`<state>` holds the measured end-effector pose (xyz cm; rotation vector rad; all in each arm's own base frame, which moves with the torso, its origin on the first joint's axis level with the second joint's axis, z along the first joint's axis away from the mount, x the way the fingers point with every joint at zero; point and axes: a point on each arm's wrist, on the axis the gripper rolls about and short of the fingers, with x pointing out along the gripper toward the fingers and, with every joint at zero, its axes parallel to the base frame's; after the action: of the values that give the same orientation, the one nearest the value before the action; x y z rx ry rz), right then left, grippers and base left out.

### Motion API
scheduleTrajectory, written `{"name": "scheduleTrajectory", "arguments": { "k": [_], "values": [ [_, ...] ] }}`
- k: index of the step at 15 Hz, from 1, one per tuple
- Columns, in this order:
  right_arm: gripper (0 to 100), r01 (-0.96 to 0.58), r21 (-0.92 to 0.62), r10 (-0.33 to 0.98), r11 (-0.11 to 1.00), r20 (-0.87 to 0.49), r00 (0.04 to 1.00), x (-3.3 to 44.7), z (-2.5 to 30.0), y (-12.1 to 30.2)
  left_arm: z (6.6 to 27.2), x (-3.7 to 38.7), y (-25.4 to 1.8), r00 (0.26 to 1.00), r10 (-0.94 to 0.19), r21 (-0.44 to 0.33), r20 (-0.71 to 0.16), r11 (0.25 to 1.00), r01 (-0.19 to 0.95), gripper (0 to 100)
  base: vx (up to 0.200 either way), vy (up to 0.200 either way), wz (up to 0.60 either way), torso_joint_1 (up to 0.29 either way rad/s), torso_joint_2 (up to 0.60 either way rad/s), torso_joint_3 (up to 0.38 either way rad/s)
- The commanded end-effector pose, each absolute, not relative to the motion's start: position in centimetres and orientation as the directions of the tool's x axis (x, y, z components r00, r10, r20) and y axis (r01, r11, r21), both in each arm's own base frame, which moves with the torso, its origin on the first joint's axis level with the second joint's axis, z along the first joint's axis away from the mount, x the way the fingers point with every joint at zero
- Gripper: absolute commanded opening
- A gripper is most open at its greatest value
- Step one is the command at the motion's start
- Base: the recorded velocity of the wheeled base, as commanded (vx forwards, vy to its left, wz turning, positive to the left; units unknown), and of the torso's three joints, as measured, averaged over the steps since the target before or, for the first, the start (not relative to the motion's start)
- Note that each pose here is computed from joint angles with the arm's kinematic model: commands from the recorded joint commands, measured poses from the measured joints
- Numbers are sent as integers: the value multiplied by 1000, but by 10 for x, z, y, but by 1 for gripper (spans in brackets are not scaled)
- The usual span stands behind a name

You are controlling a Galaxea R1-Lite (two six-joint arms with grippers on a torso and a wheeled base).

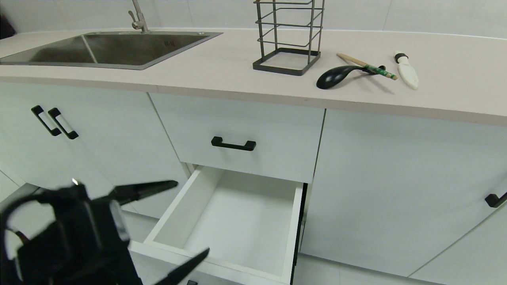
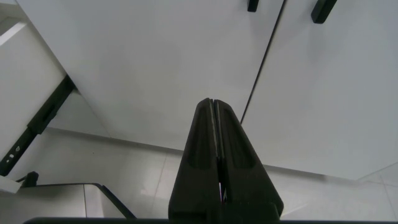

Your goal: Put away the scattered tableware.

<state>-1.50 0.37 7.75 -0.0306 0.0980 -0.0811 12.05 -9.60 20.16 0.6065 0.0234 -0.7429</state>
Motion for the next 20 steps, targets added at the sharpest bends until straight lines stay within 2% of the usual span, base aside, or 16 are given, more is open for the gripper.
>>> {"name": "scheduleTrajectory", "arguments": {
  "k": [1, 2, 3, 5, 6, 7, 8, 10, 12, 13, 16, 17, 18, 19, 20],
  "values": [
    [0, 79, -35, -82, 996, -98, 992, -15, 78, 4, 238, 134, -71, 872, -482, 347, -89, 806, 480, 100, 0, 0, 0, 0, 0, 0],
    [0, 79, -35, -82, 996, -98, 992, -15, 78, 4, 237, 151, -67, 882, -458, 235, -111, 850, 471, 100, 0, 0, 0, 0, 0, 0],
    [0, 79, -35, -82, 996, -98, 992, -15, 78, 4, 228, 166, -59, 869, -474, 153, -141, 857, 492, 100, 0, 0, 0, 0, 0, 0],
    [0, 79, -35, -82, 996, -98, 992, -15, 78, 4, 211, 162, -55, 833, -534, 140, -145, 822, 552, 100, 0, 0, 0, 0, 0, 0],
    [0, 79, -35, -82, 996, -98, 992, -15, 78, 4, 191, 142, -49, 821, -563, 155, -95, 806, 571, 100, 0, 0, 0, 0, 0, 0],
    [0, 79, -35, -82, 996, -98, 992, -15, 78, 4, 182, 117, -42, 813, -582, 181, -29, 797, 577, 100, 0, 0, 0, 0, 0, 0],
    [0, 79, -35, -82, 996, -98, 992, -15, 78, 4, 182, 93, -36, 799, -600, 217, 39, 785, 580, 100, 0, 0, 0, 0, 0, 0],
    [0, 79, -35, -82, 996, -98, 992, -15, 78, 4, 188, 48, -18, 829, -529, 256, 182, 840, 479, 100, 0, 0, 0, 0, 0, 0],
    [0, 79, -35, -82, 996, -98, 992, -15, 78, 4, 181, 17, -10, 862, -446, 244, 241, 888, 391, 100, 0, 0, 0, 0, 0, 0],
    [0, 79, -35, -82, 996, -98, 992, -15, 78, 4, 177, 10, -9, 871, -427, 242, 243, 896, 372, 100, 0, 0, 0, 0, 0, 0],
    [0, 79, -36, -82, 996, -98, 992, -15, 78, 4, 140, -23, -5, 890, -399, 238, 222, 907, 347, 100, 0, 0, 0, 0, 0, 0],
    [0, 79, -36, -82, 996, -98, 992, -15, 78, 4, 118, -24, -4, 917, -363, 219, 167, 920, 325, 100, 0, 0, 0, 0, 0, 0],
    [0, 79, -36, -82, 996, -98, 992, -15, 78, 4, 106, -19, -5, 932, -316, 224, 177, 935, 274, 100, 0, 0, 0, 0, 0, 0],
    [0, 79, -35, -82, 996, -98, 992, -15, 78, 4, 103, -19, -5, 938, -298, 223, 177, 940, 257, 100, 0, 0, 0, 0, 0, 0],
    [0, 79, -36, -82, 996, -98, 992, -15, 78, 4, 91, -22, -5, 963, -246, 199, 112, 955, 221, 100, 0, 0, 0, 0, 0, 0]
  ]
}}
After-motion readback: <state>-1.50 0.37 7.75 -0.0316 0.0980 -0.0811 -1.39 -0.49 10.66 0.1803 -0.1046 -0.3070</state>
